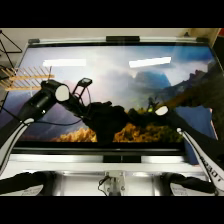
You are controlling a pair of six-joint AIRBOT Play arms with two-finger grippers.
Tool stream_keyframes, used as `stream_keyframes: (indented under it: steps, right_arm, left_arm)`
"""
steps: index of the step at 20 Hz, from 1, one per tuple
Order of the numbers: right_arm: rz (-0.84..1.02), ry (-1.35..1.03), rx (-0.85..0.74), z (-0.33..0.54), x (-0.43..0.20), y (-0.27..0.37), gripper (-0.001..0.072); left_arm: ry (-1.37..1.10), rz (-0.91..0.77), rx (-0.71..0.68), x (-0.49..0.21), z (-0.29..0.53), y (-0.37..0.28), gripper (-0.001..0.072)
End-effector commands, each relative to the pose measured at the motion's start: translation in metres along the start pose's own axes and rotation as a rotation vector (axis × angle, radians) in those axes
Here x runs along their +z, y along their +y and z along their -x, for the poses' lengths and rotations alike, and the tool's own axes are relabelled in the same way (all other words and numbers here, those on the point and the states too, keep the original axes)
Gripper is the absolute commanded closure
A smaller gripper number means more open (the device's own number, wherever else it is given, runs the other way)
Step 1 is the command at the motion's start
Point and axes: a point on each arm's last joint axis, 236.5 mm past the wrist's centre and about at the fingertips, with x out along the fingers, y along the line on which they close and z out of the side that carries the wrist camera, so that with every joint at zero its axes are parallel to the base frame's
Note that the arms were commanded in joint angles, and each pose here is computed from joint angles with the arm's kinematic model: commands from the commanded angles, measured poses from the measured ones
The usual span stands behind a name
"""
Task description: Fold the shirts.
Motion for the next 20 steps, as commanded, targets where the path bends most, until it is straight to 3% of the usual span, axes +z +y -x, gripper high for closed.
stream_keyframes:
  steps: [1,2,3,8,11,14,17,20]
  right_arm:
    - [-0.011,0.000,0.015,-0.001,0.001,0.007,0.0594]
    - [0.025,0.001,0.018,0.001,0.000,0.009,0.0595]
    - [0.077,0.001,0.021,0.006,-0.002,0.013,0.0648]
    - [0.456,-0.140,-0.048,0.109,0.024,0.050,0.0646]
    - [0.739,-0.439,-0.098,0.245,0.041,0.115,0.0646]
    - [0.917,-0.799,0.045,0.385,-0.009,0.202,0.0646]
    - [0.981,-0.946,0.129,0.452,-0.075,0.219,0.0646]
    - [0.888,-0.837,0.018,0.441,-0.095,0.174,0.0646]
  left_arm:
    - [-0.001,0.000,0.002,0.000,0.000,0.001,0.0673]
    - [-0.003,-0.001,0.004,0.001,0.001,0.002,0.0673]
    - [-0.013,-0.015,0.014,0.004,0.004,0.004,0.0673]
    - [-0.237,-0.048,0.052,0.054,0.093,0.006,0.0673]
    - [-0.524,-0.083,0.041,0.080,0.214,-0.013,0.0673]
    - [-0.797,-0.143,-0.029,0.066,0.328,-0.050,0.0674]
    - [-0.908,-0.168,-0.034,0.034,0.378,-0.059,0.0674]
    - [-0.828,-0.081,0.041,0.017,0.366,-0.034,0.0673]
